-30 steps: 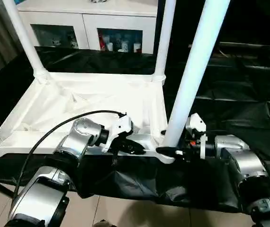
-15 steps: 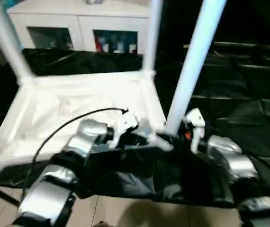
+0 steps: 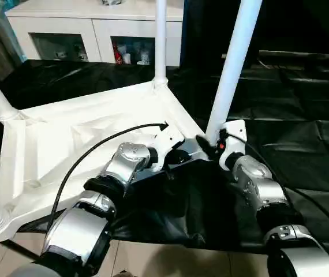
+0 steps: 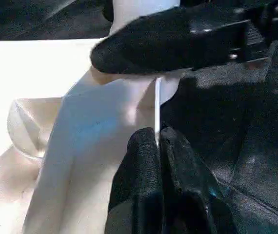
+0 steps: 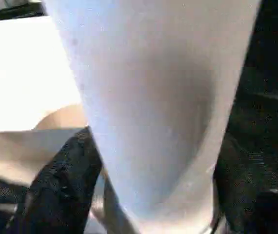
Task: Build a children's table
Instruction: Rotate leg to tighten
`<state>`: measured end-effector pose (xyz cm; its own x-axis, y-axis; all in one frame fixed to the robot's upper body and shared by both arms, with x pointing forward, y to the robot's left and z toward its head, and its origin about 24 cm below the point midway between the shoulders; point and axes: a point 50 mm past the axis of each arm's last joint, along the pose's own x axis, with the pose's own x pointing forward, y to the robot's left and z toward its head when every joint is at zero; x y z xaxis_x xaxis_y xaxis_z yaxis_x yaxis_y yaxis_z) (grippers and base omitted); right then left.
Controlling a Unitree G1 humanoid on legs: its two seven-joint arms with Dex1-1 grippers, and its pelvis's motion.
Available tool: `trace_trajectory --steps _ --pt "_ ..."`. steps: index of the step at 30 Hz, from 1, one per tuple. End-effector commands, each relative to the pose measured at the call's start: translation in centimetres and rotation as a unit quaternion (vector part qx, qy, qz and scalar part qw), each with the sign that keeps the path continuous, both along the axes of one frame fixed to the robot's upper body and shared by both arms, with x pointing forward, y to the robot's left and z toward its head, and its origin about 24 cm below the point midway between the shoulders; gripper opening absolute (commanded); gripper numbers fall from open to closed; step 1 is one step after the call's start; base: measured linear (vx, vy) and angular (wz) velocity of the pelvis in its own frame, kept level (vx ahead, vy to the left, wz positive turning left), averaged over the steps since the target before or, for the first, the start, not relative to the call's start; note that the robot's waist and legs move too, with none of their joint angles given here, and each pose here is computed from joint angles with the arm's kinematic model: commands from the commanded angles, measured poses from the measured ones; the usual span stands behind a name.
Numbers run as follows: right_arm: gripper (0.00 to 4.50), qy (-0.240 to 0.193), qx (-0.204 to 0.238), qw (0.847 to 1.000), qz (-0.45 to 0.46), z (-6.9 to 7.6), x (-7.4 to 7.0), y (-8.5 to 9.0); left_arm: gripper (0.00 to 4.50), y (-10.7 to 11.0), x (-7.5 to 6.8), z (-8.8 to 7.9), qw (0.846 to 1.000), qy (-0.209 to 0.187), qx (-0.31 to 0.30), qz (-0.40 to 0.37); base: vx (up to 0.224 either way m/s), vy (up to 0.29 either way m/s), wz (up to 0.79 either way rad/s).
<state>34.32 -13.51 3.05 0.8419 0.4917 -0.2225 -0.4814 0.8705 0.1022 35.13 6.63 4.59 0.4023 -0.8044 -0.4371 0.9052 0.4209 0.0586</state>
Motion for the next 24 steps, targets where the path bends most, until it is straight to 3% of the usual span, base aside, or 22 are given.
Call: trace_trajectory --steps 1,7,9,15,21,24 --pt "3.69 0.024 0.003 0.991 0.133 -1.2 -1.7 3.7 0.0 -0.6 0.1 1.0 0.999 -0.024 -0.018 -0.025 0.0 0.0 0.0" --pt "3.8 0.005 -0.009 0.973 0.23 -0.4 -2.8 1.1 0.0 0.9 -0.9 0.9 0.994 -0.013 -0.022 -0.102 0.0 0.0 0.0" --pt "3.8 0.013 -0.011 0.965 0.263 -0.1 -3.3 -0.4 0.0 1.6 -1.5 0.8 0.99 0.0 -0.026 -0.139 0.0 0.0 0.0" --pt "3.8 0.035 -0.021 0.941 0.337 0.4 -4.7 -2.6 0.0 2.6 -2.7 0.9 0.977 0.032 -0.04 -0.206 0.0 0.0 0.0" --pt "3.8 0.045 -0.02 0.932 0.36 0.7 -5.2 -3.3 0.0 3.0 -3.4 1.0 0.965 0.061 -0.036 -0.254 0.0 0.0 0.0" --pt "3.49 0.055 -0.012 0.926 0.373 0.7 -5.5 -3.2 0.0 3.1 -3.3 1.1 0.965 0.059 -0.034 -0.252 0.0 0.0 0.0"
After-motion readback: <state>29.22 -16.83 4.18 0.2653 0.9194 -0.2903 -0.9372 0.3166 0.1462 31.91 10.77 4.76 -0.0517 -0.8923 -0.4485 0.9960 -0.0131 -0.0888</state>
